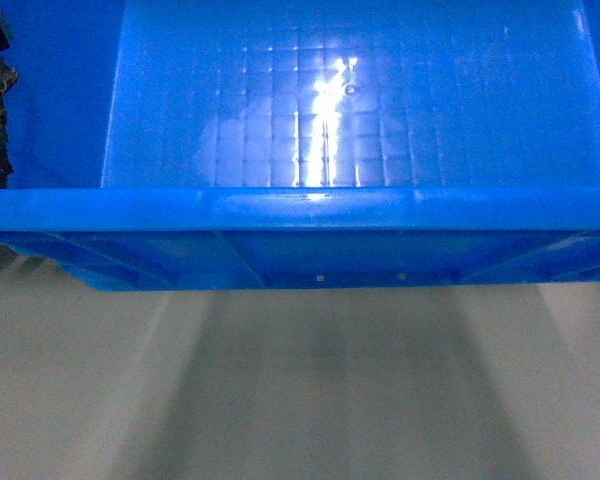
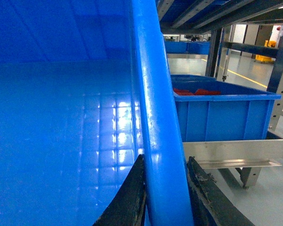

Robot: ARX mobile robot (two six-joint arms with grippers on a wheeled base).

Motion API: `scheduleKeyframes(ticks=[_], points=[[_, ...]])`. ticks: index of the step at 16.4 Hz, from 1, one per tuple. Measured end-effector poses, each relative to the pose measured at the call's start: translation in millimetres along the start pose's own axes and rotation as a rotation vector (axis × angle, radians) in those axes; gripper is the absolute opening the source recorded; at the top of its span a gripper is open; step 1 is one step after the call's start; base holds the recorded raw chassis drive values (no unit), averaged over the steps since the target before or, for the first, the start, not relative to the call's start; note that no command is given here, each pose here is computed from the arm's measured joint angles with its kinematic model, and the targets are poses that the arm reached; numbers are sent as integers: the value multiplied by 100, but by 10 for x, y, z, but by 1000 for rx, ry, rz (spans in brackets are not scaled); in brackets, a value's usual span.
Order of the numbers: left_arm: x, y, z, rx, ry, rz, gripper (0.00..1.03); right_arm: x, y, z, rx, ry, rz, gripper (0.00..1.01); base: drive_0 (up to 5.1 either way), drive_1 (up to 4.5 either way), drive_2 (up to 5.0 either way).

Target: Place box next to blue box on left shelf

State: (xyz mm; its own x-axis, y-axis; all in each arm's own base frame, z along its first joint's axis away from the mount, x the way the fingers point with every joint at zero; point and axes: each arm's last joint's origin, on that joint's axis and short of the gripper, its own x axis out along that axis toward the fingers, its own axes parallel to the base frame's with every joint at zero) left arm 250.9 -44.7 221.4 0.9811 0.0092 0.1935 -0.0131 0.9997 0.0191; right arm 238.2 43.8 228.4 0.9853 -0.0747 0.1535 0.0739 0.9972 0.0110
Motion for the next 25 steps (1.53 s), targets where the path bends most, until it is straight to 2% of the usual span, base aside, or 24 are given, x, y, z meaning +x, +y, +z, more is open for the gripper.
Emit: scheduleKeyframes(ticks=[7, 25], points=[[0, 0, -1, 0, 1, 0, 29, 0, 0, 0, 0, 0, 0, 17, 0, 46, -47], [0, 0, 1, 1, -1, 0, 29, 0, 0, 0, 0, 0, 0, 17, 11, 439, -418]])
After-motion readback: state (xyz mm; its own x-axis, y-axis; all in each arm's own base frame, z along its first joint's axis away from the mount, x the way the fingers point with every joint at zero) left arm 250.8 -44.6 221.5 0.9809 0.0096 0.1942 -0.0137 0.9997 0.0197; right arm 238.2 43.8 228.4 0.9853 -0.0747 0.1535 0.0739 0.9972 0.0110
